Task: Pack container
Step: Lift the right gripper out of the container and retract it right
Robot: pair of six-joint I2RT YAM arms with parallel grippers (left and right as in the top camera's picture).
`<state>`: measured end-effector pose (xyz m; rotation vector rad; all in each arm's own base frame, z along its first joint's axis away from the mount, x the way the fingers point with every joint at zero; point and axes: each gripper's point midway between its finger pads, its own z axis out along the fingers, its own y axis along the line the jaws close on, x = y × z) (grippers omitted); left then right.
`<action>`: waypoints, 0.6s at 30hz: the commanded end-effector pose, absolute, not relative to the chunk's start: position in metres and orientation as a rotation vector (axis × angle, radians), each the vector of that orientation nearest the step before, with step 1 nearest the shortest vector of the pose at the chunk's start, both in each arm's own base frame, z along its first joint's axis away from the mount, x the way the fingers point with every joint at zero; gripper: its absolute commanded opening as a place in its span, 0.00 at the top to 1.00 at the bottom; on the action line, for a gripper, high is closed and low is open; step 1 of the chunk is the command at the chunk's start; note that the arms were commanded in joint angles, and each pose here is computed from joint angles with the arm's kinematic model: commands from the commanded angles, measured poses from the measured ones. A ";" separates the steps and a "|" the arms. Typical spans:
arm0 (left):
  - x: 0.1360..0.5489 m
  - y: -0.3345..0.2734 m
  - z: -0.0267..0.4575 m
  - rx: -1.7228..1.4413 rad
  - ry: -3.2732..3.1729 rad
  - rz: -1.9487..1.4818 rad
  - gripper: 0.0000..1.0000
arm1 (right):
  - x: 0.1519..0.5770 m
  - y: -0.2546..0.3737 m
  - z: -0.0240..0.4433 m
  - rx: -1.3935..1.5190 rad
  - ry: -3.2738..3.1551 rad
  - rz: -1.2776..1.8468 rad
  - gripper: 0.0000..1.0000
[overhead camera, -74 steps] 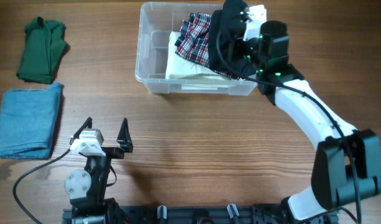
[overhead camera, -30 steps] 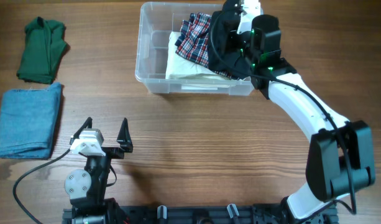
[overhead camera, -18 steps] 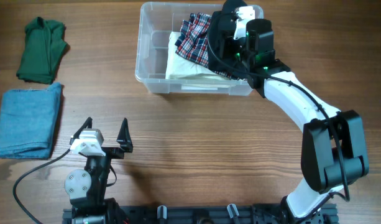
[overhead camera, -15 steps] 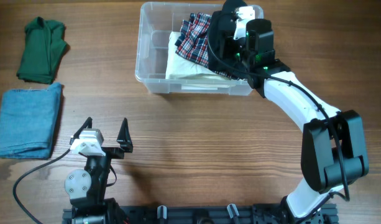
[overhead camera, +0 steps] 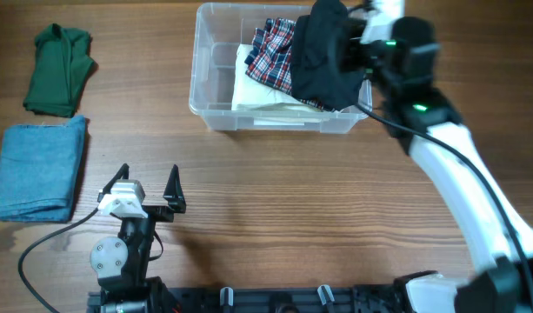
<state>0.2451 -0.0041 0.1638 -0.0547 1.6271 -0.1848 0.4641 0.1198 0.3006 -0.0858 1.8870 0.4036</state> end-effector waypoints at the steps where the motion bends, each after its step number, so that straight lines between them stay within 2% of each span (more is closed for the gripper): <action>1: 0.245 -0.001 0.161 -0.077 1.627 -0.183 0.00 | 0.458 0.072 0.299 0.056 1.935 0.340 0.53; 5: 0.245 -0.001 0.161 -0.077 1.627 -0.183 0.00 | 0.449 0.019 0.271 0.283 2.047 0.316 0.16; 8: 0.245 -0.001 0.161 -0.077 1.627 -0.183 0.00 | 0.440 -0.011 0.254 0.383 2.105 0.276 0.01; 18: 0.245 -0.001 0.161 -0.077 1.627 -0.183 0.00 | 0.411 -0.083 0.215 0.648 2.216 0.083 0.00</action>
